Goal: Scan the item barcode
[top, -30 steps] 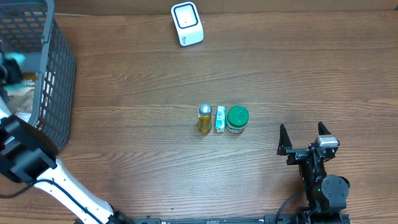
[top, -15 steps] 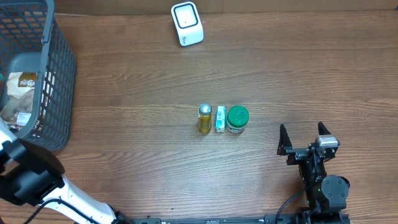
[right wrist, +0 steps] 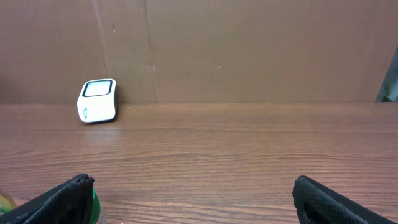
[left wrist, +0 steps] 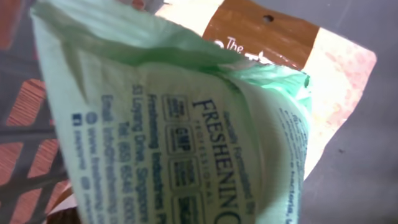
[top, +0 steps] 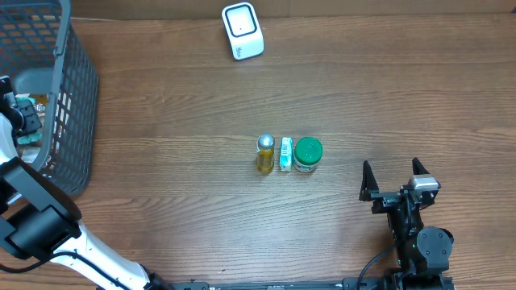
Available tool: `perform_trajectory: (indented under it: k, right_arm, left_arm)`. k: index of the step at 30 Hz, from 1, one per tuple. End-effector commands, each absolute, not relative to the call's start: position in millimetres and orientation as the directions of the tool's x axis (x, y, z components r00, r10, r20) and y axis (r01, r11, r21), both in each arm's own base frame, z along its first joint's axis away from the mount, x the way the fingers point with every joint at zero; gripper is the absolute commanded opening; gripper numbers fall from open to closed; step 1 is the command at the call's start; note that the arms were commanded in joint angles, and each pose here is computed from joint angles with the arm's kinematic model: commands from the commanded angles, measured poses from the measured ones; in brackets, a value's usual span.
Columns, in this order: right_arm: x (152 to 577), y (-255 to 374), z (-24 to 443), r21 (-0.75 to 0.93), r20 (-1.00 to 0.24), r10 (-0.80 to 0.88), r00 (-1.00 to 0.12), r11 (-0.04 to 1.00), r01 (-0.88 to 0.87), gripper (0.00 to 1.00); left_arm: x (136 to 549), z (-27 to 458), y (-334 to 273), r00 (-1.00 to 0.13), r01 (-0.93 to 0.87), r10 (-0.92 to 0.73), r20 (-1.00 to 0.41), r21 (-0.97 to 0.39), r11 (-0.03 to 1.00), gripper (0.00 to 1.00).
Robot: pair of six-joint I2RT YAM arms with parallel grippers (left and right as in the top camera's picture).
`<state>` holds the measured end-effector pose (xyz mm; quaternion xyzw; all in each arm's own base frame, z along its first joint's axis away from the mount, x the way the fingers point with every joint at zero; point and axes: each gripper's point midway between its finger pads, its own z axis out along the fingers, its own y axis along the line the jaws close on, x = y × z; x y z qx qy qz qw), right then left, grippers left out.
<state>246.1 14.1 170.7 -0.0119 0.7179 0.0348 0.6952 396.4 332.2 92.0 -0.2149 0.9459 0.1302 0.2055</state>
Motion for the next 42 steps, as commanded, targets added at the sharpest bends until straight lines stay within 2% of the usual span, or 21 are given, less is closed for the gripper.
perform_trajectory:
  k: [1, 5, 6, 7, 8, 9, 11, 16, 26, 34, 40, 41, 42]
  right_arm:
    - [246.0, 15.7, 169.5, 0.037, -0.999, 0.035, -0.027, 0.997, -0.072, 1.00]
    - [246.0, 15.7, 169.5, 0.037, -0.999, 0.035, -0.027, 0.997, -0.072, 1.00]
    - [246.0, 15.7, 169.4, 0.037, -0.999, 0.035, -0.027, 0.997, -0.072, 1.00]
    - [246.0, 15.7, 169.4, 0.037, -0.999, 0.035, -0.027, 0.997, -0.072, 1.00]
    - [246.0, 15.7, 169.4, 0.037, -0.999, 0.035, -0.027, 0.997, -0.072, 1.00]
    - [246.0, 15.7, 169.5, 0.037, -0.999, 0.035, -0.027, 0.997, -0.072, 1.00]
    - [246.0, 15.7, 169.4, 0.037, -0.999, 0.035, -0.027, 0.997, -0.072, 1.00]
    - [246.0, 15.7, 169.4, 0.037, -0.999, 0.035, -0.027, 0.997, -0.072, 1.00]
    - [246.0, 15.7, 169.4, 0.037, -0.999, 0.035, -0.027, 0.997, -0.072, 1.00]
    - [246.0, 15.7, 169.4, 0.037, -0.999, 0.035, -0.027, 0.997, -0.072, 1.00]
    - [246.0, 15.7, 169.4, 0.037, -0.999, 0.035, -0.027, 0.997, -0.072, 1.00]
    - [246.0, 15.7, 169.5, 0.037, -0.999, 0.035, -0.027, 0.997, -0.072, 1.00]
    - [246.0, 15.7, 169.4, 0.037, -0.999, 0.035, -0.027, 0.997, -0.072, 1.00]
  left_arm:
    - [391.8, 87.6, 328.1, -0.843, -0.430, -0.320, -0.433, 0.184, 0.884, 0.24]
    - [392.2, 78.6, 328.0, -0.841, -0.428, -0.314, -0.440, 0.187, 0.884, 0.27]
    - [392.8, 78.8, 328.8, -0.840, -0.429, -0.313, -0.444, 0.188, 0.884, 0.31]
    - [393.7, 79.5, 329.6, -0.838, -0.429, -0.311, -0.449, 0.189, 0.883, 0.44]
    - [394.7, 80.2, 330.6, -0.838, -0.425, -0.304, -0.453, 0.194, 0.884, 0.67]
    - [395.4, 80.8, 331.1, -0.837, -0.425, -0.302, -0.456, 0.195, 0.884, 0.83]
    - [395.8, 81.1, 331.5, -0.839, -0.420, -0.295, -0.457, 0.199, 0.886, 1.00]
    - [395.5, 81.4, 332.8, -0.874, -0.341, -0.211, -0.438, 0.242, 0.908, 1.00]
    - [390.0, 63.0, 335.0, -0.884, -0.341, -0.230, -0.406, 0.227, 0.912, 1.00]
    - [380.9, 3.8, 329.8, -0.918, -0.325, -0.260, -0.300, 0.189, 0.927, 1.00]
    - [358.1, -56.6, 317.0, -0.929, -0.352, -0.331, -0.164, 0.127, 0.927, 1.00]
    - [354.7, -64.9, 312.8, -0.931, -0.354, -0.337, -0.142, 0.112, 0.929, 0.97]
    - [352.5, -69.3, 310.1, -0.933, -0.351, -0.338, -0.127, 0.103, 0.931, 0.87]
